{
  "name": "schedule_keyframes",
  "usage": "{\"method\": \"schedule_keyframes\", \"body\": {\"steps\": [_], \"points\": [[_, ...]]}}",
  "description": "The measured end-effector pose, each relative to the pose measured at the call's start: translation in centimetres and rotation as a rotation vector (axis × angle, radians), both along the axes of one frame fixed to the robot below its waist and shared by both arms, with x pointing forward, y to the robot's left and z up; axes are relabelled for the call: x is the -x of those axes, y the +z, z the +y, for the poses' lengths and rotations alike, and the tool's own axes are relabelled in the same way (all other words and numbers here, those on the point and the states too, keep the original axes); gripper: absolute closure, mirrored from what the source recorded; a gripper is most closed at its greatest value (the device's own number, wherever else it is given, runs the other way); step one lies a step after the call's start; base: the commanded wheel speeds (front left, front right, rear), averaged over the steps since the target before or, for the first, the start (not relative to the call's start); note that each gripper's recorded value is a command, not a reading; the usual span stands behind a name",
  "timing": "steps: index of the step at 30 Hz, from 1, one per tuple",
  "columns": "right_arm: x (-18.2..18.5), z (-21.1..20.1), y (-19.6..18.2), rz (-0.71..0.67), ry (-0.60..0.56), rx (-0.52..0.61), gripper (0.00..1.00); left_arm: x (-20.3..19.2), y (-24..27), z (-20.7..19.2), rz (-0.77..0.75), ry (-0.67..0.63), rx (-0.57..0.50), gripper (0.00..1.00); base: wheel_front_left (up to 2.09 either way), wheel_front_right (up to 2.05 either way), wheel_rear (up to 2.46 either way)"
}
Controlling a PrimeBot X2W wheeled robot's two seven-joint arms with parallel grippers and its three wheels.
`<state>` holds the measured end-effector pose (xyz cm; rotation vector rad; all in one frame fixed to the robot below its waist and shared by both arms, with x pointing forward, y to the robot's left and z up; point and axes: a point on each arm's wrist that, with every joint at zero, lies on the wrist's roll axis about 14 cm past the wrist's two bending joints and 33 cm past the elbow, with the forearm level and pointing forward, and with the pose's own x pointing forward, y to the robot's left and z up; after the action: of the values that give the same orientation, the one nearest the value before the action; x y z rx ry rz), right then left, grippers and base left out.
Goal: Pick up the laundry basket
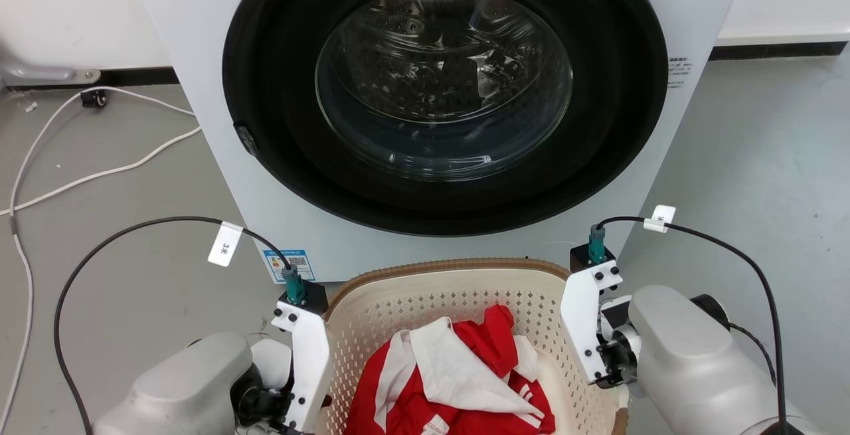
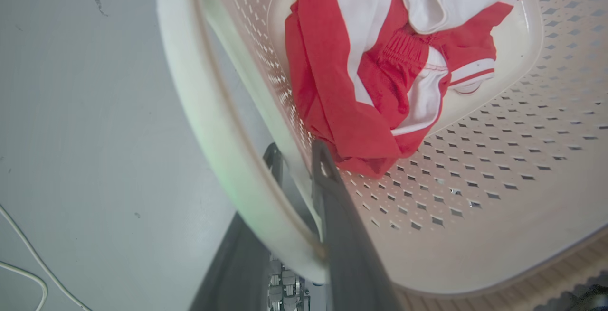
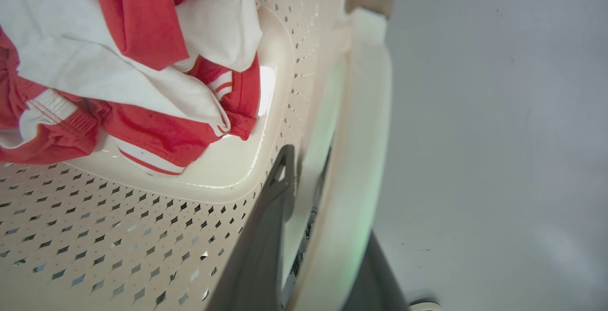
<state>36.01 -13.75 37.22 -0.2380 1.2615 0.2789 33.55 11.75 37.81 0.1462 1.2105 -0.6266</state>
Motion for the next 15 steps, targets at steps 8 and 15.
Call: {"method": "schedule_keyframes", "body": {"steps": [8, 15], "points": [[0.02, 0.10, 0.44, -0.010, 0.004, -0.002, 1.00, -0.05, 0.51, 0.02, -0.005, -0.008, -0.010, 1.00, 0.00, 0.00, 0.00], [0.33, 0.16, 0.27, -0.007, 0.005, -0.005, 1.00, -0.02, 0.57, 0.05, -0.009, -0.012, -0.018, 1.00, 0.00, 0.00, 0.00]]}}
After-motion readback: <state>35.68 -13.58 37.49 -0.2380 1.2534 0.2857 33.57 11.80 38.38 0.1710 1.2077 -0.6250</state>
